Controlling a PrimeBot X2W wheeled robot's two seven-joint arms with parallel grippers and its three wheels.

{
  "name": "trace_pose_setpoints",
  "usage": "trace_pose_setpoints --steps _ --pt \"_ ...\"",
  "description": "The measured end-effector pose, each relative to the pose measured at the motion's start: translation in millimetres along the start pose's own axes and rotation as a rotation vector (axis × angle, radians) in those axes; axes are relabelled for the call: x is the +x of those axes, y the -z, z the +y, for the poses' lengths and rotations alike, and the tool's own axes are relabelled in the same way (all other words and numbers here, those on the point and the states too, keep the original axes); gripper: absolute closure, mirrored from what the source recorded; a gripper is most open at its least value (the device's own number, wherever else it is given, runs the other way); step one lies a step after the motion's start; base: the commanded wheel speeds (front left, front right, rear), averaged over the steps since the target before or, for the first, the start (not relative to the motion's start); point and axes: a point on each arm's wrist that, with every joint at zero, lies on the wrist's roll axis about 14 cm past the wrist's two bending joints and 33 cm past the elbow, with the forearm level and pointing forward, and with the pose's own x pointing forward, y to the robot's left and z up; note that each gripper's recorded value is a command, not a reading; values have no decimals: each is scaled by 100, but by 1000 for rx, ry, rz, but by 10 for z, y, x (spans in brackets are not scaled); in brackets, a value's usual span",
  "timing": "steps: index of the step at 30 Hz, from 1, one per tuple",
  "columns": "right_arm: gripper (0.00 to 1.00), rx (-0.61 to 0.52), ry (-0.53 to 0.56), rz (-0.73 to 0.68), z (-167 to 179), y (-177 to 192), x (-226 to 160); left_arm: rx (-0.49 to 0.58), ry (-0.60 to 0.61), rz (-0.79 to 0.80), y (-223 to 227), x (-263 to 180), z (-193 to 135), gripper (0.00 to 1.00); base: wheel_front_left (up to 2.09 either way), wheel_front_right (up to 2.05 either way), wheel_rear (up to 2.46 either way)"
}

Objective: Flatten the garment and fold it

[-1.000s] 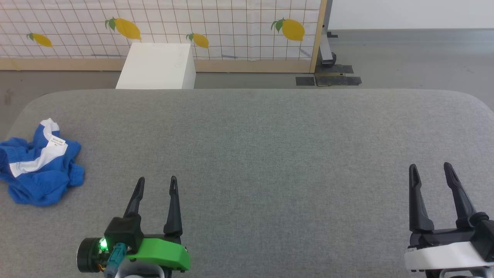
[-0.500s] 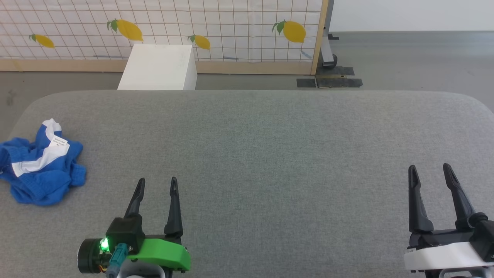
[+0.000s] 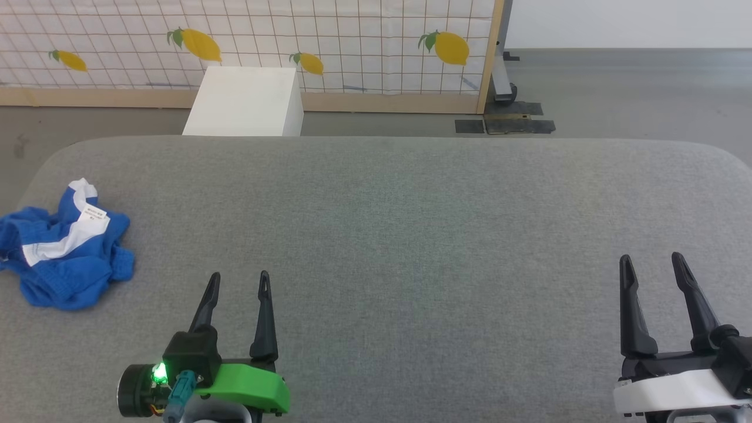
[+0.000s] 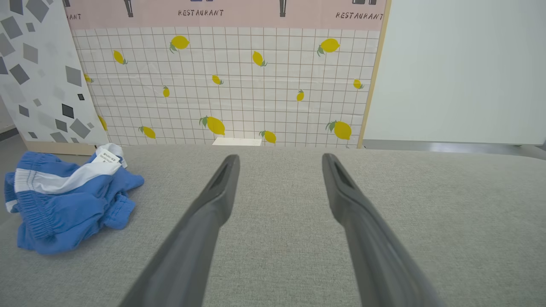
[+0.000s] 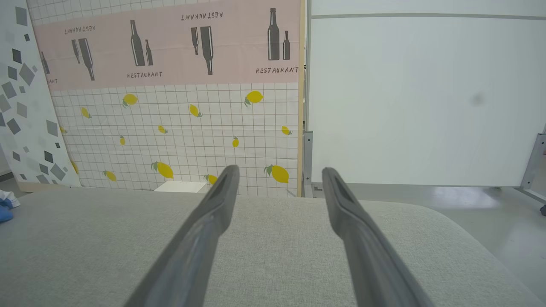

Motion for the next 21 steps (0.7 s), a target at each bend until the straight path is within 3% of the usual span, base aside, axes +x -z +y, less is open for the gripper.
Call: trace_pose_setpoints --steps 13,21 --pt "0 23 -81 20 263 106 150 30 -107 7 -6 -150 332 0 0 0 0" --pt "0 50 -185 26 621 171 316 50 -248 5 -56 -387 737 0 0 0 0"
